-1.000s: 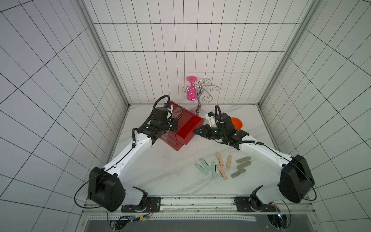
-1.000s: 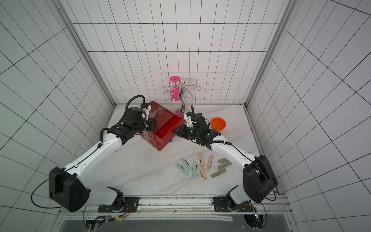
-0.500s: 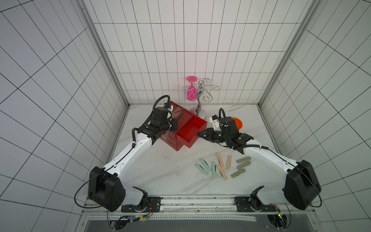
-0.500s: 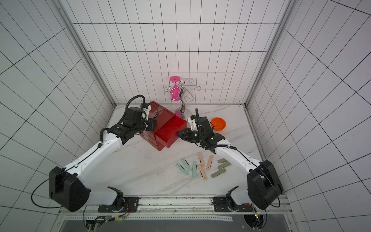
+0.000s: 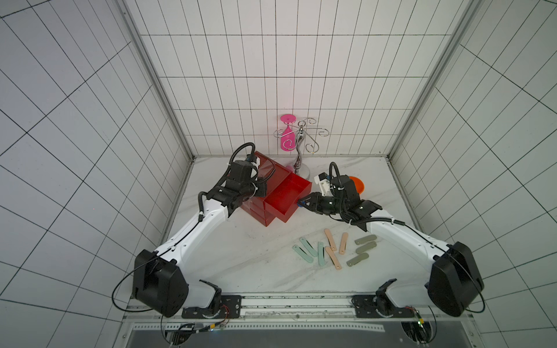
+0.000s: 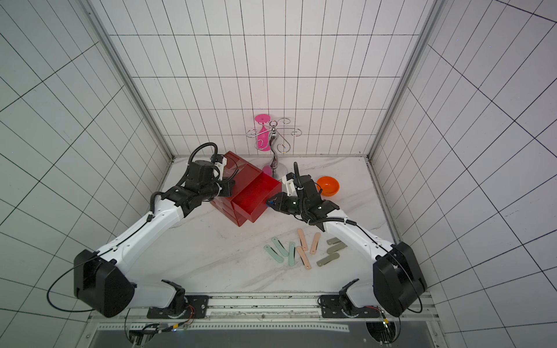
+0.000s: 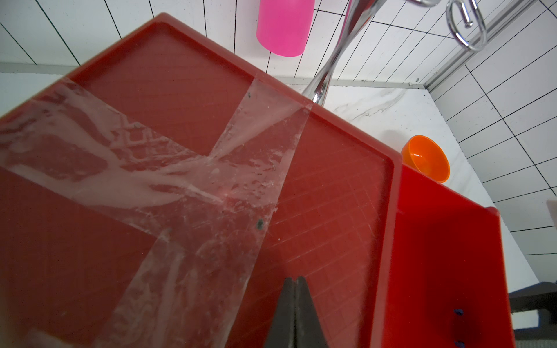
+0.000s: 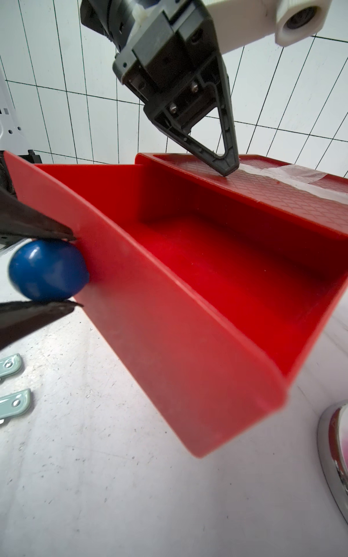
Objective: Place the fruit knives into the drawer by color
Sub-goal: Open the drawer in the storage box.
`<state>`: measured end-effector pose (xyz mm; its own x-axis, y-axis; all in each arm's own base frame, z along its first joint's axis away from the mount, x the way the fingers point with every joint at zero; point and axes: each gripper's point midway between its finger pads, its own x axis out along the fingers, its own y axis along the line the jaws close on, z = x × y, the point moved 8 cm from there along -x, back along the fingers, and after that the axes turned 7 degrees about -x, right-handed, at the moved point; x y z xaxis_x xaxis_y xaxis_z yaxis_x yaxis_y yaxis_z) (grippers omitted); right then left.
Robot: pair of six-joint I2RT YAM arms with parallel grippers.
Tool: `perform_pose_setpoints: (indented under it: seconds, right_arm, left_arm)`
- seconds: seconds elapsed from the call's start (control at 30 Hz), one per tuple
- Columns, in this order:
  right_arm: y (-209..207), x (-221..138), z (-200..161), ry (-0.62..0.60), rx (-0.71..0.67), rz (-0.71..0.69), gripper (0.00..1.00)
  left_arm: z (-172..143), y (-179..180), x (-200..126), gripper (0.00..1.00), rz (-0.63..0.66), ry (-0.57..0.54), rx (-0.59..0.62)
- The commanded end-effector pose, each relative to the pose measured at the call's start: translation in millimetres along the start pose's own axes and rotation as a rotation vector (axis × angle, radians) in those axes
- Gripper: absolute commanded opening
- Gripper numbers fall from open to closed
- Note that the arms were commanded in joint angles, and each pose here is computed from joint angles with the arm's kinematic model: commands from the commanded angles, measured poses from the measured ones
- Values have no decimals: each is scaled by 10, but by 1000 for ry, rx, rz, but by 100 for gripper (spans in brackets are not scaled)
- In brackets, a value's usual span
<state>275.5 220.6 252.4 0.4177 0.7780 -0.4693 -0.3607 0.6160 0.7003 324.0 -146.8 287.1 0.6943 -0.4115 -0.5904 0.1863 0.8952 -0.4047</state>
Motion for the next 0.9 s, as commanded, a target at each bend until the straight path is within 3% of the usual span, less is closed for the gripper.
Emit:
perform_pose_setpoints:
  seconds: [0.0, 0.1, 0.47, 0.87]
  right_arm:
    - [-111, -95, -97, 21, -3, -56, 33]
    - [-116, -115, -109, 35, -7, -71, 37]
    - [-132, -36, -90, 63, -4, -74, 38]
    - [-59, -419, -126, 47, -69, -194, 48]
  left_arm:
    - [-260, 137, 119, 0, 64, 143, -14]
    - [-262, 138, 119, 0, 65, 145, -14]
    - [-260, 136, 109, 0, 64, 143, -13]
    - [-264, 135, 115, 0, 64, 146, -13]
